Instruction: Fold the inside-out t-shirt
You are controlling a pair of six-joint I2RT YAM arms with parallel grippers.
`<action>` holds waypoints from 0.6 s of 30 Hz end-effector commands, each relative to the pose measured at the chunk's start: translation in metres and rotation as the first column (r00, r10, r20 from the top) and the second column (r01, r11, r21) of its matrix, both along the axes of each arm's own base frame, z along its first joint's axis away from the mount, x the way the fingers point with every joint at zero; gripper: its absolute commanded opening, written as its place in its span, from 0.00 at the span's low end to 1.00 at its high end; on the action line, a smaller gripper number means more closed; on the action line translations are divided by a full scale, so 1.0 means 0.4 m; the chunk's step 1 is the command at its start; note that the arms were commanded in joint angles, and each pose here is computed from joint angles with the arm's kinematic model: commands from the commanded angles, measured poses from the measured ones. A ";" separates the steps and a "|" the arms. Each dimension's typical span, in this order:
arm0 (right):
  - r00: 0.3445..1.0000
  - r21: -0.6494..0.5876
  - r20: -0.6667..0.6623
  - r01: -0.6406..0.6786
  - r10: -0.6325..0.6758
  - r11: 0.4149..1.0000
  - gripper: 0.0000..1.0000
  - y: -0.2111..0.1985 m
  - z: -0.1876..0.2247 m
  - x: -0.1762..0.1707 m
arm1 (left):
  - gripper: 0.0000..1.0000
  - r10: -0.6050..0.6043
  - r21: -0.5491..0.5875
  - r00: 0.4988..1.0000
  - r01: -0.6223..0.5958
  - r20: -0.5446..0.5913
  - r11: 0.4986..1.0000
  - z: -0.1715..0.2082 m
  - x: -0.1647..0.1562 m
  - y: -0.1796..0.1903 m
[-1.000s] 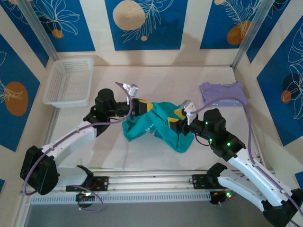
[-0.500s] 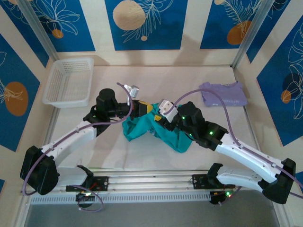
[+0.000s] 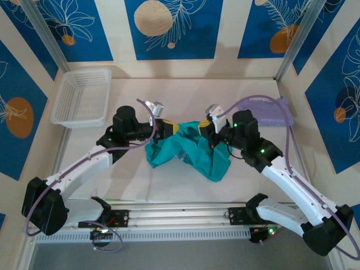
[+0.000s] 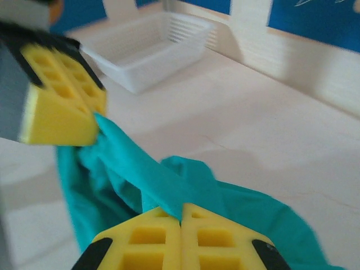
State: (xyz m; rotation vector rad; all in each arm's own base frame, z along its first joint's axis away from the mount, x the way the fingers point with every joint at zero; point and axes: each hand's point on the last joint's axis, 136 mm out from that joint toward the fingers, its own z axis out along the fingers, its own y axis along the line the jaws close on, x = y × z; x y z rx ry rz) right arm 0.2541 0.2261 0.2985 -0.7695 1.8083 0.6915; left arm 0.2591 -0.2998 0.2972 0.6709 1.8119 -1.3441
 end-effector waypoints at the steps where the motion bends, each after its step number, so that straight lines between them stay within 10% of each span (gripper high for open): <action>1: 0.954 0.272 -0.132 -0.227 0.270 0.935 0.00 0.071 0.076 -0.091 | 0.05 0.151 0.100 0.987 -0.156 0.055 0.983 -0.018 0.055 0.045; 13: 0.854 0.506 -0.376 -0.135 0.359 0.852 0.00 0.153 0.031 -0.029 | 0.45 0.425 0.327 0.890 -0.456 0.167 0.828 -0.089 0.076 0.196; 18: 0.841 0.504 -0.428 -0.083 0.332 0.860 0.00 0.160 0.007 -0.006 | 0.47 0.325 0.321 0.919 -0.384 0.223 0.865 -0.045 -0.009 0.155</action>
